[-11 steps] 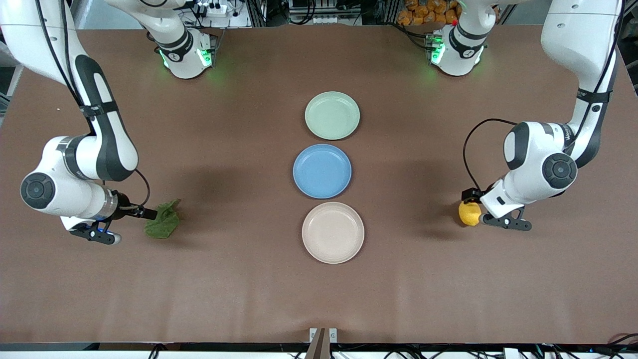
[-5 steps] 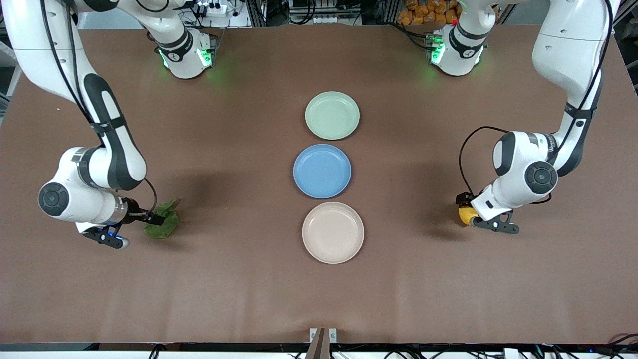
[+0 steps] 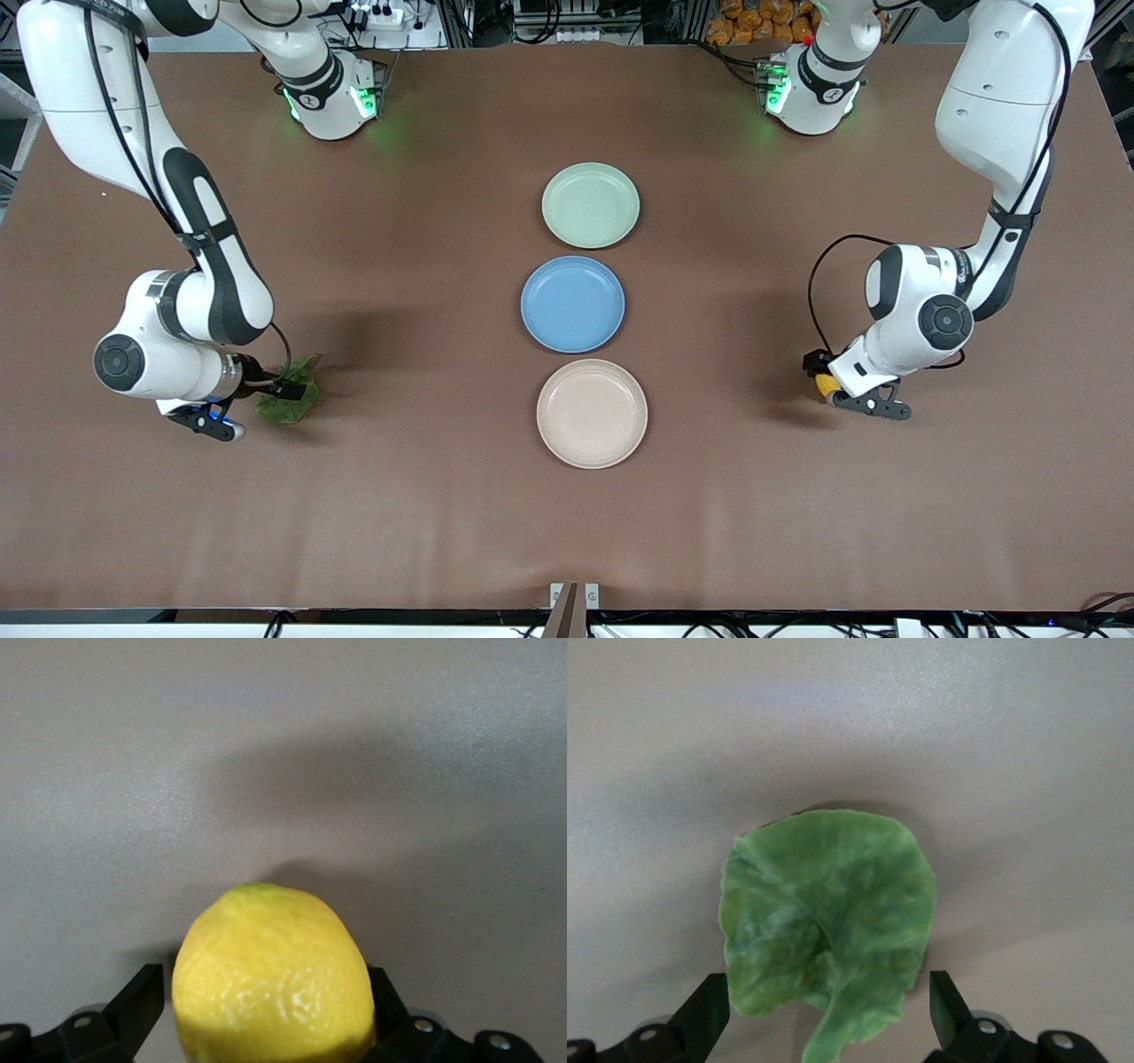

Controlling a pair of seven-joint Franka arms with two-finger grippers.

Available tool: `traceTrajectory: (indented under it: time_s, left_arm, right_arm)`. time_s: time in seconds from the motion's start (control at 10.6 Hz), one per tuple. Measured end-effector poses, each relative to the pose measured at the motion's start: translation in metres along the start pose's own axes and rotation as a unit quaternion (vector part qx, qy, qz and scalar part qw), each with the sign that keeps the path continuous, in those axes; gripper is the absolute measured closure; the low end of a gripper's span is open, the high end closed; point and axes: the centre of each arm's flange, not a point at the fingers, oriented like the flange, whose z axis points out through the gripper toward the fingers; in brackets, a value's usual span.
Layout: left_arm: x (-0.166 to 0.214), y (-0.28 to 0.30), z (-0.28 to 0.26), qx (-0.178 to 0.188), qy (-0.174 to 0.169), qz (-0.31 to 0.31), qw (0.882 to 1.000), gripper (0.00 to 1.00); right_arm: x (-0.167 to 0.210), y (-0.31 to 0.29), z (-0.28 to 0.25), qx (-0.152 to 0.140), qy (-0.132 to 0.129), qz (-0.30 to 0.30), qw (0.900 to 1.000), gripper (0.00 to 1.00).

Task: Place lemon and lettuce in plates
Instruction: 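Close the right gripper on the lettuce while the left gripper grasps the lemon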

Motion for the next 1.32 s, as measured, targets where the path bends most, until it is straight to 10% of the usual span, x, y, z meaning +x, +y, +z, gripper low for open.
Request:
traceTrajectory:
  time_s: [0.47, 0.75, 1.32]
  left_arm:
    - [0.002, 0.001, 0.0, 0.0, 0.01, 0.001, 1.0, 0.01]
    - [0.004, 0.001, -0.001, 0.001, 0.012, 0.001, 1.0, 0.38]
    - [0.05, 0.042, -0.068, 0.004, -0.022, -0.007, 1.0, 0.4]
  right_arm:
    - [-0.008, -0.003, 0.021, 0.003, 0.014, -0.002, 1.0, 0.0]
    - [-0.01, -0.009, 0.021, 0.002, 0.015, -0.006, 1.0, 0.03]
    - [-0.007, -0.003, 0.014, 0.002, 0.019, -0.002, 1.0, 0.88]
